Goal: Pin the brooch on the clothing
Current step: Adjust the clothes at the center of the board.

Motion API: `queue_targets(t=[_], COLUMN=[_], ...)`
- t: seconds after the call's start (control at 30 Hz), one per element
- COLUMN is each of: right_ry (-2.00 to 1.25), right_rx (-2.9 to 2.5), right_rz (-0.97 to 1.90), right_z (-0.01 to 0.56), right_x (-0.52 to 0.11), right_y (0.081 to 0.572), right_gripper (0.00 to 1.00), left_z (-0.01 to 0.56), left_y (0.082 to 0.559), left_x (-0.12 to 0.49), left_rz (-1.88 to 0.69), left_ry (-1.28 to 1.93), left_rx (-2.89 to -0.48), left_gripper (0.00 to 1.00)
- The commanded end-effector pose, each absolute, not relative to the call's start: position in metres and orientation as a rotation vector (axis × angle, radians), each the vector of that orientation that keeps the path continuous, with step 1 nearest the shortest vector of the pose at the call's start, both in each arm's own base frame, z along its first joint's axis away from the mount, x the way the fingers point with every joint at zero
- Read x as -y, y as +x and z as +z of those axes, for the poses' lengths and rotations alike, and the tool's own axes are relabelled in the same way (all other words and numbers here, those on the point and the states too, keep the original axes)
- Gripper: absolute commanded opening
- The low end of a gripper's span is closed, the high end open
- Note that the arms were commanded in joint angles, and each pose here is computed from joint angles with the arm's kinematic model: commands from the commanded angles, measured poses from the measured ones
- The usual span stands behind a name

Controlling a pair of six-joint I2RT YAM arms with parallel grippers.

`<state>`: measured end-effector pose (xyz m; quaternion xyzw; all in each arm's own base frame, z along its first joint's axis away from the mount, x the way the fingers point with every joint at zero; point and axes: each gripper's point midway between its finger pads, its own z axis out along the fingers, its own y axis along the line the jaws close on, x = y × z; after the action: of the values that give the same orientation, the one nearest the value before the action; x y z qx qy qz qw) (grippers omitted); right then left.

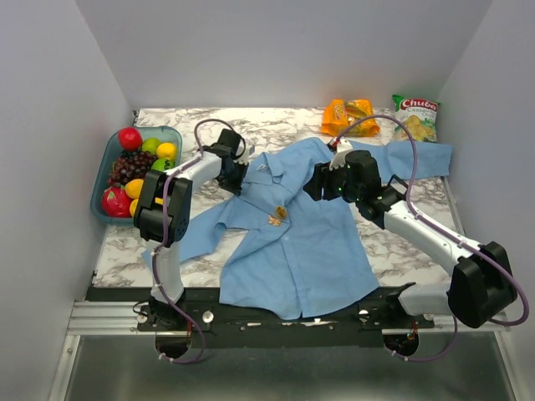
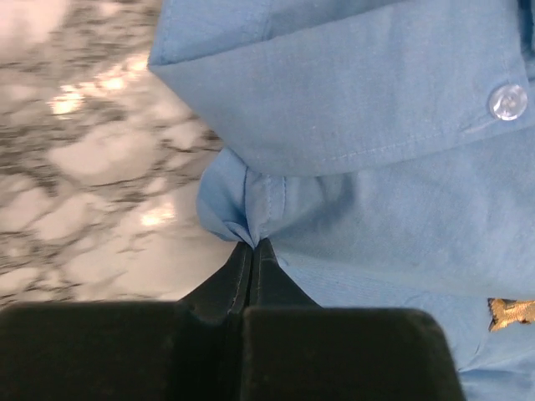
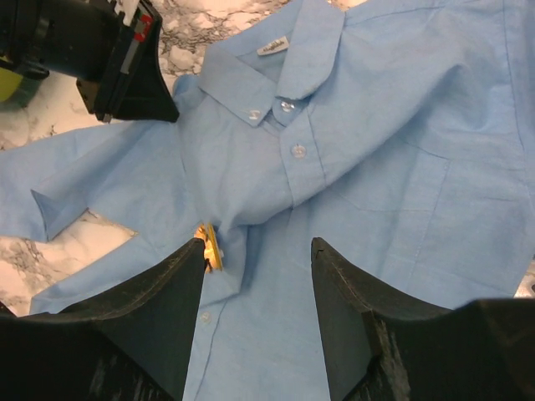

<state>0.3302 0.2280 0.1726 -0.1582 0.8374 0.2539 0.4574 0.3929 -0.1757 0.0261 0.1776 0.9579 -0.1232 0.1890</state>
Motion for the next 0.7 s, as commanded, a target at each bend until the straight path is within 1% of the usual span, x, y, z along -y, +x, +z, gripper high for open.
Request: queue_targets(t=[0.0, 0.1, 0.2, 0.37, 0.5, 0.57, 0.63, 0.67], right_ry=[-0.353, -0.338, -0.315, -0.272, -0.194, -0.155, -0.129, -0.123], right_rx=[-2.076, -2.083, -2.138, -2.240, -2.320, -2.362, -2.396, -2.406], right_rz=[0.586, 0.566, 0.515, 0.431, 0.340, 0.270, 0.255, 0.254], right_z=[0.172, 0.173, 0.160, 0.129, 0.103, 0.094, 0.084, 0.081], right_x=[-0.223, -0.224, -0.220, -0.205, -0.187, -0.175, -0.171, -0.170], right_y=[0.336, 0.345, 0.352, 0.345, 0.334, 0.330, 0.324, 0.322], right_gripper=[0.62, 0.62, 0.62, 0.62, 0.62, 0.62, 0.62, 0.62], left_z=[0.032, 0.052, 0.067, 0.076, 0.080, 0.086, 0.090, 0.092], left_y=[0.425, 0.447, 0.467, 0.499, 0.519, 0.524, 0.524, 0.525], left_x=[0.119, 0.111, 0.105, 0.087, 0.083, 0.086, 0.099, 0.102], left_rz=[-0.121, -0.084, -0.028, 0.080, 0.030, 0.007, -0.079, -0.105], left_ry=[0.350, 0.342, 0.350, 0.331, 0.294, 0.292, 0.316, 0.323], left_rx=[-2.686, -2.639, -2.599, -2.569, -2.552, -2.538, -2.522, -2.512], left_gripper=[0.00, 0.00, 0.00, 0.00, 0.00, 0.26, 0.54, 0.61])
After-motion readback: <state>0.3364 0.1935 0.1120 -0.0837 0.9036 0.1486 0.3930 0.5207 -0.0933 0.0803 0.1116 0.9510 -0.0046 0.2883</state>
